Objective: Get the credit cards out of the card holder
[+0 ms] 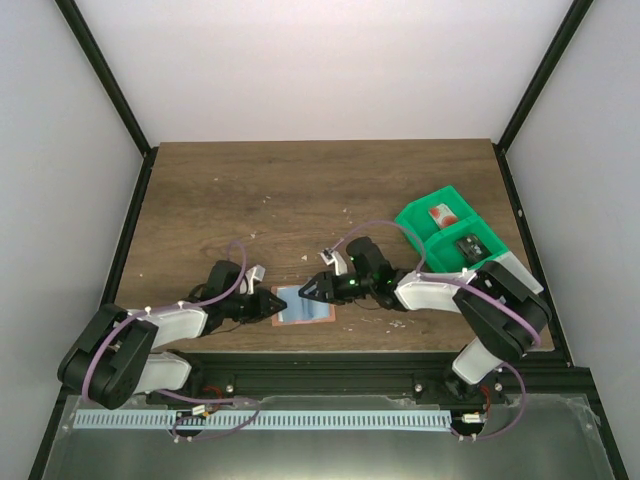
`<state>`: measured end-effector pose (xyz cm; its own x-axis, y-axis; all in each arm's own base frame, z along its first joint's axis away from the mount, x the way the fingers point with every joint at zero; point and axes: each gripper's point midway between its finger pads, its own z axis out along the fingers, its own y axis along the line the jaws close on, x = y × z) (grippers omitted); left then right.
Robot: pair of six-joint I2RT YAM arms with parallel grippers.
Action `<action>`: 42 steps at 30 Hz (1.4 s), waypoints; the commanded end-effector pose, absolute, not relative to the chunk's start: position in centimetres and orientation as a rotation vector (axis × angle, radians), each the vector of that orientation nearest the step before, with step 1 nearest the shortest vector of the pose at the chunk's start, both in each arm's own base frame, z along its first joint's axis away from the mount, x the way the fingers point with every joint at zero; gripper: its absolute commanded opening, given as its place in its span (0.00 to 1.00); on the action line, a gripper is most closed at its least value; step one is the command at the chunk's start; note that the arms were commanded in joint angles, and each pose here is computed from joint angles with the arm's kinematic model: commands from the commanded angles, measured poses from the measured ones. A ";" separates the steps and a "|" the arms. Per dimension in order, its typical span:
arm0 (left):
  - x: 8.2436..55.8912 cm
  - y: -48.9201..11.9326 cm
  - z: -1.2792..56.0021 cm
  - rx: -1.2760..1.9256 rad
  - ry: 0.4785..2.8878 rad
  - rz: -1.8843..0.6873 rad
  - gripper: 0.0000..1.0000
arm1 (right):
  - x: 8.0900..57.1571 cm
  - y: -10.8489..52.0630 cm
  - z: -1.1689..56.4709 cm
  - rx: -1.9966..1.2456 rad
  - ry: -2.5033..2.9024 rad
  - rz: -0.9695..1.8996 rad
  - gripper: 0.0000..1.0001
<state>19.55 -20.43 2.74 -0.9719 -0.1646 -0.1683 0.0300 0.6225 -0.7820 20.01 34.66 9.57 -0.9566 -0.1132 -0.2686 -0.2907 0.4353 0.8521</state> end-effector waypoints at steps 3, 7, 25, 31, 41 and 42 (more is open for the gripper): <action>19.6 -20.6 3.0 -0.110 2.602 -1.299 0.24 | 20.5 36.0 10.2 -0.390 2.495 1.543 0.51; 19.6 -20.9 3.3 -0.128 2.596 -1.330 0.23 | 20.7 36.7 10.3 -0.395 2.496 1.551 0.51; 20.3 -20.5 4.0 -0.108 2.581 -1.257 0.23 | 22.5 30.9 8.5 -0.266 2.595 0.977 0.51; 20.4 -20.4 3.6 -0.108 2.595 -1.234 0.23 | 21.0 30.6 6.2 -0.218 2.681 1.020 0.65; 20.2 -20.3 2.8 -0.093 2.608 -1.220 0.23 | 21.1 31.5 3.7 -0.216 2.755 1.009 0.63; 20.2 -20.3 2.7 -0.093 2.609 -1.224 0.23 | 21.1 31.8 3.5 -0.219 2.761 1.011 0.63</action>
